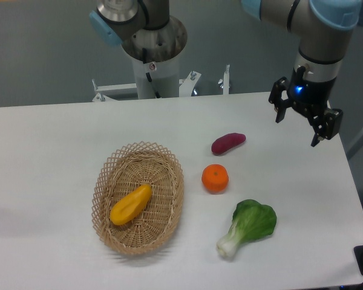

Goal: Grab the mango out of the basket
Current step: 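Move the open gripper over the wicker basket toward the yellow mango, then lower the gripper onto the yellow mango in the basket, then close the gripper fingers around the yellow mango, then lift the mango out of the basket and carry it away, then hold the mango raised above the table beside the sweet potato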

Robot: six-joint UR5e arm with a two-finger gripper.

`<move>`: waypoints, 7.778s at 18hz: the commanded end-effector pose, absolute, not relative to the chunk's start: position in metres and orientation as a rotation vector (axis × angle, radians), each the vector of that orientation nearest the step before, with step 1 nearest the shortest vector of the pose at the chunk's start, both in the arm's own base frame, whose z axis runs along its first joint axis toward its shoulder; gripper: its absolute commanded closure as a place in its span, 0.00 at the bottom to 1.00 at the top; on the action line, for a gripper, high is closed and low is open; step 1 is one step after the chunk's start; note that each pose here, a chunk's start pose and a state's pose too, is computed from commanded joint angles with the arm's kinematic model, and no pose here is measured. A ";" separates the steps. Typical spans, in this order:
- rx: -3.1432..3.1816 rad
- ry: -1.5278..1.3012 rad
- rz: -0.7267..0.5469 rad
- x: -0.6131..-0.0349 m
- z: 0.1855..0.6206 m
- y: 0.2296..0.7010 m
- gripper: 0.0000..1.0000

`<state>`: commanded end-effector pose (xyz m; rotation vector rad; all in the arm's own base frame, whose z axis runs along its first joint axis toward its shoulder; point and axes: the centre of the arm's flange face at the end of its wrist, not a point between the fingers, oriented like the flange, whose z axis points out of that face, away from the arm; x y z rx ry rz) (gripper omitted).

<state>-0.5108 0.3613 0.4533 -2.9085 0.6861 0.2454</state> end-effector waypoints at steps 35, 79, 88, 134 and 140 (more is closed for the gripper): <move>-2.911 0.204 0.044 -0.282 0.310 0.524 0.00; -3.004 0.408 0.165 -0.205 0.233 0.594 0.51; -2.940 0.402 0.259 -0.257 0.299 0.564 0.51; -2.895 0.699 0.197 -0.539 0.441 0.357 0.51; -2.886 0.682 0.197 -0.543 0.442 0.353 0.51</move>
